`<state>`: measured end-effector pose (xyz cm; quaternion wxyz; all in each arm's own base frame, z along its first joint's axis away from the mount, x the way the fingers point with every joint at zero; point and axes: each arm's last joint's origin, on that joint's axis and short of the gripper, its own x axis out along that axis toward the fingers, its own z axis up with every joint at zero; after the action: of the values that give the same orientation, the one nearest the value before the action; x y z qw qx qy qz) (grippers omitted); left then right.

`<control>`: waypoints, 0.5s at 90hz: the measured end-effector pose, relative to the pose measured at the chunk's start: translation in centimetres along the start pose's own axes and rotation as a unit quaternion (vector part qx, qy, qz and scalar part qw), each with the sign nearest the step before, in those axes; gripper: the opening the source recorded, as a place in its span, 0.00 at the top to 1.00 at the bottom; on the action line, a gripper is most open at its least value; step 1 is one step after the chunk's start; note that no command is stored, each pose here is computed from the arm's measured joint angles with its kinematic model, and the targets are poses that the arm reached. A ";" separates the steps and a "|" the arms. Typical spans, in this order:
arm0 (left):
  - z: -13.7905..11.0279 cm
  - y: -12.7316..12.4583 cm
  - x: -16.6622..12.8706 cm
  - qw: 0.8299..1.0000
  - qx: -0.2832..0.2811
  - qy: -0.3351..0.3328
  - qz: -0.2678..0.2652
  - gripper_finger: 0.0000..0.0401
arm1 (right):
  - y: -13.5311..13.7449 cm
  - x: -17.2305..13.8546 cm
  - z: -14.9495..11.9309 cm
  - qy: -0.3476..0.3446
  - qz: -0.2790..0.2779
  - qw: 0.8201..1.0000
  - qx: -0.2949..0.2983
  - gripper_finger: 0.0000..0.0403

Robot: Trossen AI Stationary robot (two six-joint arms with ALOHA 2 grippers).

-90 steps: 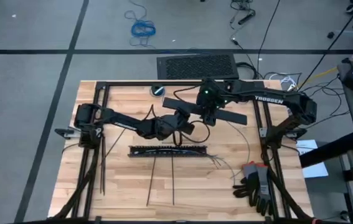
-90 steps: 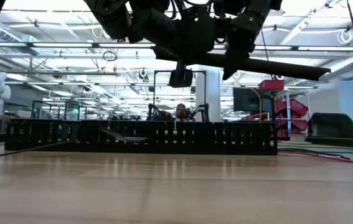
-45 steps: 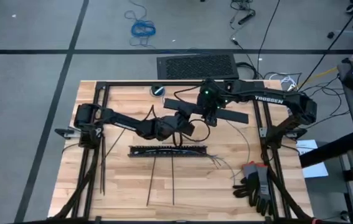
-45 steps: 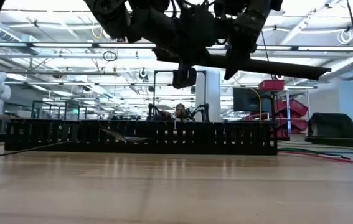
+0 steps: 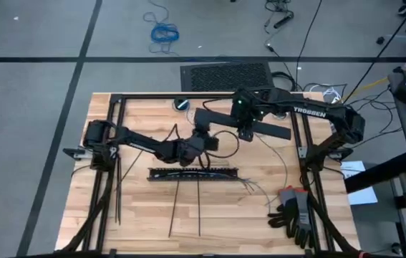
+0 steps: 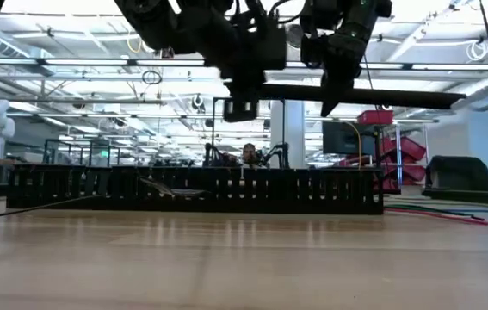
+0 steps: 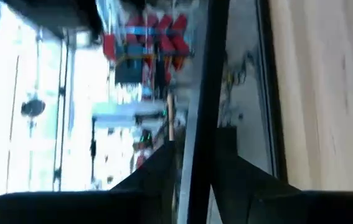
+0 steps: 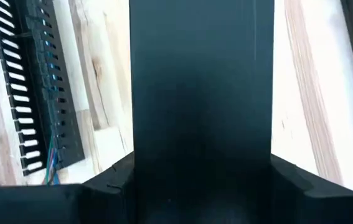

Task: Ziptie cables
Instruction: Close the black cable duct

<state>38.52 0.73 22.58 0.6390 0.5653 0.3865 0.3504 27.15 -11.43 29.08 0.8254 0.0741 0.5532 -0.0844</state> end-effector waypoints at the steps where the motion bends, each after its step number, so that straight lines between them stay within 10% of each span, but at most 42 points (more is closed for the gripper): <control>1: -0.3 0.1 -0.1 1.000 -0.008 0.002 -0.003 0.76 | 0.0 0.0 0.0 0.002 0.000 1.000 -0.001 0.48; 13: -5.2 0.4 -2.5 0.986 -0.137 0.019 -0.091 0.76 | 0.1 0.0 -0.5 0.025 0.004 1.000 -0.014 0.48; 26: -9.5 1.6 -4.8 0.921 -0.304 0.010 -0.243 0.76 | 0.1 0.1 -0.7 0.035 0.007 0.999 -0.028 0.48; 45: -10.9 3.7 -6.3 0.896 -0.353 -0.018 -0.267 0.76 | 0.2 1.6 -3.0 0.037 0.008 0.999 -0.024 0.48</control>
<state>25.94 0.48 26.18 0.8730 0.1843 0.3622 0.2696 25.12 -10.70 26.51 0.8067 0.0623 0.5845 -0.0616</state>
